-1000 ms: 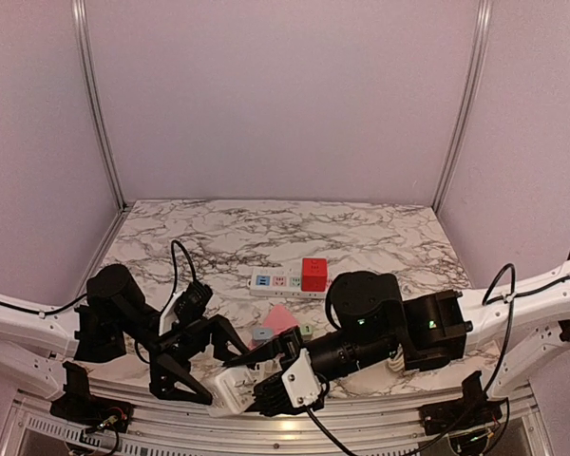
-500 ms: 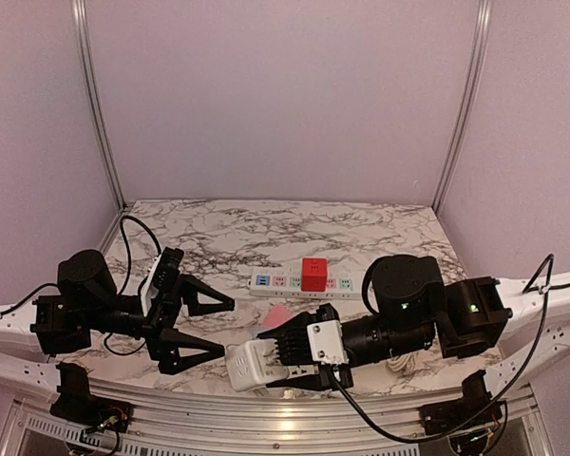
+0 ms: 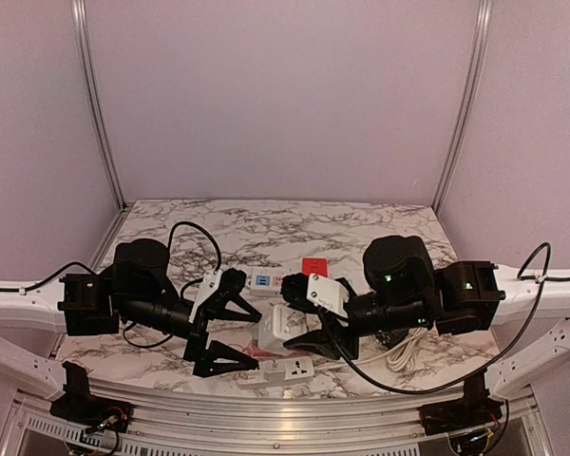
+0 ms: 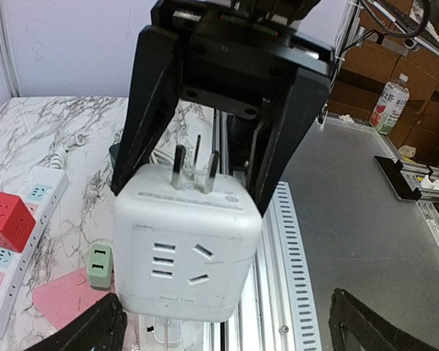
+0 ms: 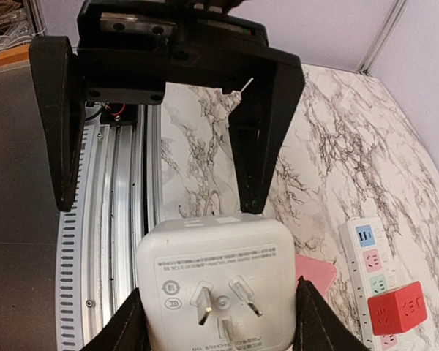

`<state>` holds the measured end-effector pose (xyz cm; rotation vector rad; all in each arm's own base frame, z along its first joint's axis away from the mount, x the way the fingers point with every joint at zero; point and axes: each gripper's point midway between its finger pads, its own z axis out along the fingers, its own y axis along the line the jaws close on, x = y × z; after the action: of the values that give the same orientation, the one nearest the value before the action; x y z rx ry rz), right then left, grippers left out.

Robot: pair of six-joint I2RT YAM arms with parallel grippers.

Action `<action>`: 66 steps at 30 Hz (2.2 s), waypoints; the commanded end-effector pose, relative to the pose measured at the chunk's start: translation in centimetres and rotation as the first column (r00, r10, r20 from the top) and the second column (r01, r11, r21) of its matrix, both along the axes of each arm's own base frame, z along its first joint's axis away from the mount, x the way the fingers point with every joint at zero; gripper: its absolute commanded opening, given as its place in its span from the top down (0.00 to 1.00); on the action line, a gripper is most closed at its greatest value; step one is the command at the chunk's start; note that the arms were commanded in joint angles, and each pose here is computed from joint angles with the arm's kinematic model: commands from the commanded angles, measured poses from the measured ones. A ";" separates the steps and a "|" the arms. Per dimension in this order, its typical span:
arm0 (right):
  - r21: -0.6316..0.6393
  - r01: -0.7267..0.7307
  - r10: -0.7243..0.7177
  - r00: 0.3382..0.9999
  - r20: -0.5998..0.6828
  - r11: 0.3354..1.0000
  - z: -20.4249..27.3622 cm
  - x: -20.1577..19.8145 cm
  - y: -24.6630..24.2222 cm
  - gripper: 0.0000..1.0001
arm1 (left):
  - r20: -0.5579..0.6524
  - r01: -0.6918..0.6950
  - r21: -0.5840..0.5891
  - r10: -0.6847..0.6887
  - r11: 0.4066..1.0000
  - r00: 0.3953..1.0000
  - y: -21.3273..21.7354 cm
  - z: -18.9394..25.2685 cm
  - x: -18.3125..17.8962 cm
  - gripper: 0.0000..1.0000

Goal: Insert the plug
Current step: Pass from the right arm to the left, then pass from the left arm to the right

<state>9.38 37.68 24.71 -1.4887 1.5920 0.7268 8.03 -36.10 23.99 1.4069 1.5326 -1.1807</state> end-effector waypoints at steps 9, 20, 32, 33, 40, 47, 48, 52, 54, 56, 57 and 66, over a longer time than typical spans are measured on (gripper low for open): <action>0.003 0.004 -0.004 0.999 -0.035 1.000 0.0 -0.3 -0.2 0.72 | 0.072 0.036 0.094 -0.043 0.995 0.997 -2.4 -1.3 1.2 0.02; -0.008 0.006 -0.007 0.999 -0.048 1.000 -0.7 -0.3 0.0 0.71 | 0.049 0.088 0.157 -0.096 0.984 0.994 -3.4 -2.9 1.0 0.39; 0.002 0.035 -0.035 0.998 -0.059 0.999 -0.9 1.0 0.3 0.63 | 0.047 0.084 0.133 -0.091 0.987 0.995 -4.4 -3.3 1.5 0.96; 0.007 0.041 -0.041 0.997 -0.058 0.999 -0.7 1.2 0.3 0.59 | 0.050 0.077 0.121 -0.083 0.990 0.995 -4.5 -3.2 1.6 0.99; 0.067 0.065 -0.061 0.996 -0.060 0.996 0.7 1.7 0.1 0.29 | 0.040 0.043 0.007 -0.043 0.999 0.998 -4.2 -1.5 2.5 1.00; 0.239 0.099 -0.083 0.994 -0.074 0.966 4.3 2.7 -1.7 0.04 | 0.041 0.011 -0.089 -0.007 0.996 0.999 -3.2 1.0 3.4 1.00; 0.274 0.100 -0.083 0.994 -0.071 0.957 4.9 2.7 -2.1 0.04 | 0.038 -0.001 -0.107 0.005 0.994 0.999 -3.1 1.4 3.7 1.00; 0.411 0.088 -0.078 0.996 -0.041 0.908 7.0 2.2 -3.6 0.03 | 0.003 -0.045 -0.190 0.047 0.981 0.999 -2.5 3.4 4.5 1.00; 0.491 0.090 -0.085 0.996 -0.032 0.867 8.1 2.0 -4.4 0.02 | -0.010 -0.055 -0.235 0.054 0.971 0.999 -2.2 4.4 4.6 1.00; 0.560 0.100 -0.091 0.995 -0.044 0.822 8.8 1.9 -5.2 0.02 | -0.017 -0.056 -0.295 0.053 0.954 0.998 -2.1 5.7 4.5 1.00; 0.579 0.101 -0.088 0.995 -0.052 0.809 8.4 1.8 -5.4 0.02 | -0.022 -0.053 -0.324 0.049 0.944 0.999 -2.1 6.3 4.4 1.00; 0.738 0.078 -0.039 0.997 -0.071 0.670 9.7 1.3 -5.7 0.01 | -0.065 -0.031 -0.521 -0.003 0.853 0.998 -1.3 9.5 3.6 1.00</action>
<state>11.05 32.57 30.11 -0.9349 1.3024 1.0897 12.53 -38.41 29.54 1.0885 1.3304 -1.3956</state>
